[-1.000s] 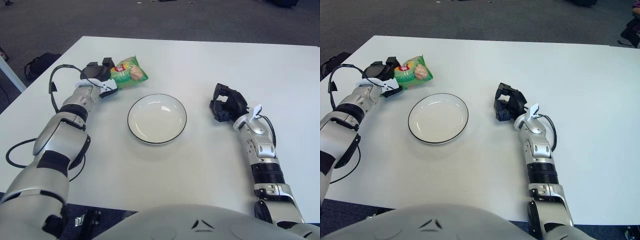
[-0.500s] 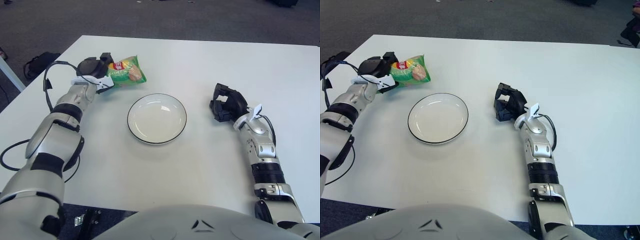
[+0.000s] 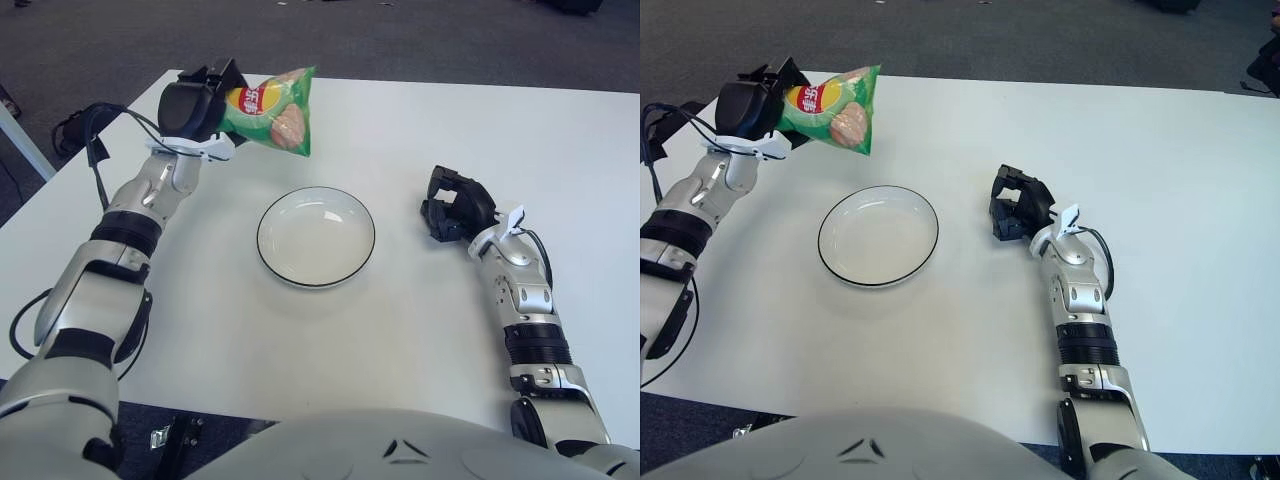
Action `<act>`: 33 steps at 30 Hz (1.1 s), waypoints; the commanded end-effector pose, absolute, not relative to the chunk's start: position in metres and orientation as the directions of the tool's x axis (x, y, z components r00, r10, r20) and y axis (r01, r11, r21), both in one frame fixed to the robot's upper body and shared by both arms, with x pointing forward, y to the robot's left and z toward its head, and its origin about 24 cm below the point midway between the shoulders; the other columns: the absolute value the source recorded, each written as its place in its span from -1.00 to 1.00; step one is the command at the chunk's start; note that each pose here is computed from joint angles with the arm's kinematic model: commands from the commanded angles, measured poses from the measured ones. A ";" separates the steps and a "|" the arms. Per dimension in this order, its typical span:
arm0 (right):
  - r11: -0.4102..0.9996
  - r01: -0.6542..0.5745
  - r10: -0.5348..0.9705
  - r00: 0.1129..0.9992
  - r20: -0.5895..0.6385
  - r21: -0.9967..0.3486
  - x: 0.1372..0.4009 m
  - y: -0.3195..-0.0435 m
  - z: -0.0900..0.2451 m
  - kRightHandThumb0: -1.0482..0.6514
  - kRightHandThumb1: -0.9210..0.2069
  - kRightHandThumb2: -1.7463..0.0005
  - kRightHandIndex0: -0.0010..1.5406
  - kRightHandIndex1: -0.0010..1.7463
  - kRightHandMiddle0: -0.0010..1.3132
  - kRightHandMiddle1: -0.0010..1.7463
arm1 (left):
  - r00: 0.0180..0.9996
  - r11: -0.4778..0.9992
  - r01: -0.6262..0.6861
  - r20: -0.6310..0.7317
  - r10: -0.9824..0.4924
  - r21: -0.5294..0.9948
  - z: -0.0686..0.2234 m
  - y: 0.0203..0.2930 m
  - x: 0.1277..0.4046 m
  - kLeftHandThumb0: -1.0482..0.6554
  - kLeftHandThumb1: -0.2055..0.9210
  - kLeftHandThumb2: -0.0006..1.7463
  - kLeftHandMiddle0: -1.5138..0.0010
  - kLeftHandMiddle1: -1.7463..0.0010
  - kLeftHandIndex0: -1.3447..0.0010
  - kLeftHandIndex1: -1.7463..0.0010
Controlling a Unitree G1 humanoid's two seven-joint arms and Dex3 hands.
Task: Put the snack into the plate.
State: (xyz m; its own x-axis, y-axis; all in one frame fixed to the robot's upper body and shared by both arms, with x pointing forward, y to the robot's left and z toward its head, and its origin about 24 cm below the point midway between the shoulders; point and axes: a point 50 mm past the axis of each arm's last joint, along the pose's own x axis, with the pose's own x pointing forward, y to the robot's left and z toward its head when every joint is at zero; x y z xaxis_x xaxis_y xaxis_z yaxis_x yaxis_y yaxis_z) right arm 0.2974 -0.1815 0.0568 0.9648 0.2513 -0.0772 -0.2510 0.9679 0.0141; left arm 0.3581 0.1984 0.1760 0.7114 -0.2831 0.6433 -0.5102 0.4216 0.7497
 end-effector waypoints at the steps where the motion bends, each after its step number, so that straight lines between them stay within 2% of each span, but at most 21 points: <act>1: 0.975 -0.220 0.223 0.939 -0.260 0.041 0.284 -0.185 0.020 -0.37 0.23 -0.63 0.59 1.00 0.04 1.00 | 0.655 0.439 -0.547 0.691 -0.305 0.713 0.187 0.198 0.350 0.23 -0.65 0.92 -0.13 -0.96 0.06 -1.00; 10: 0.976 -0.214 0.217 0.938 -0.271 0.040 0.284 -0.185 0.019 -0.36 0.21 -0.61 0.57 1.00 0.03 1.00 | 0.582 0.587 -0.419 0.701 -0.412 0.693 0.188 0.179 0.321 0.23 -0.76 1.00 -0.19 -0.96 -0.02 -1.00; 16: 0.978 -0.207 0.205 0.941 -0.271 0.019 0.284 -0.185 0.019 -0.36 0.20 -0.61 0.56 1.00 0.02 1.00 | 0.532 0.621 -0.353 0.696 -0.482 0.700 0.186 0.165 0.306 0.23 -0.82 1.00 -0.27 -0.86 -0.05 -1.00; 21: 0.978 -0.205 0.203 0.940 -0.273 0.019 0.285 -0.184 0.018 -0.36 0.20 -0.61 0.56 1.00 0.03 1.00 | 0.531 0.619 -0.264 0.647 -0.547 0.740 0.176 0.153 0.289 0.23 -0.82 1.00 -0.28 -0.85 -0.04 -1.00; 27: 0.978 -0.206 0.203 0.940 -0.275 0.019 0.285 -0.182 0.018 -0.36 0.20 -0.61 0.57 1.00 0.03 1.00 | 0.525 0.556 -0.129 0.532 -0.664 0.821 0.170 0.146 0.282 0.23 -0.73 0.96 -0.22 -0.91 0.02 -1.00; 33: 0.978 -0.207 0.202 0.940 -0.275 0.011 0.285 -0.181 0.018 -0.36 0.20 -0.61 0.57 1.00 0.02 1.00 | 0.515 0.508 -0.058 0.462 -0.722 0.859 0.157 0.139 0.281 0.23 -0.63 0.91 -0.15 -0.94 0.09 -1.00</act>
State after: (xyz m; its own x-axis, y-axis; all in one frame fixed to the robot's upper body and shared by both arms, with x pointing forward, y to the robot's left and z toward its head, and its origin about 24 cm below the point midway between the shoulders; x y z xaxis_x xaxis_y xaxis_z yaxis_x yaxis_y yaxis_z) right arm 0.3010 -0.1787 0.0561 0.9706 0.2228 -0.0907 -0.2230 0.9748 0.0082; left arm 0.2813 0.1398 0.1622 0.5151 -0.7025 0.4911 -0.0857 0.5278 0.8450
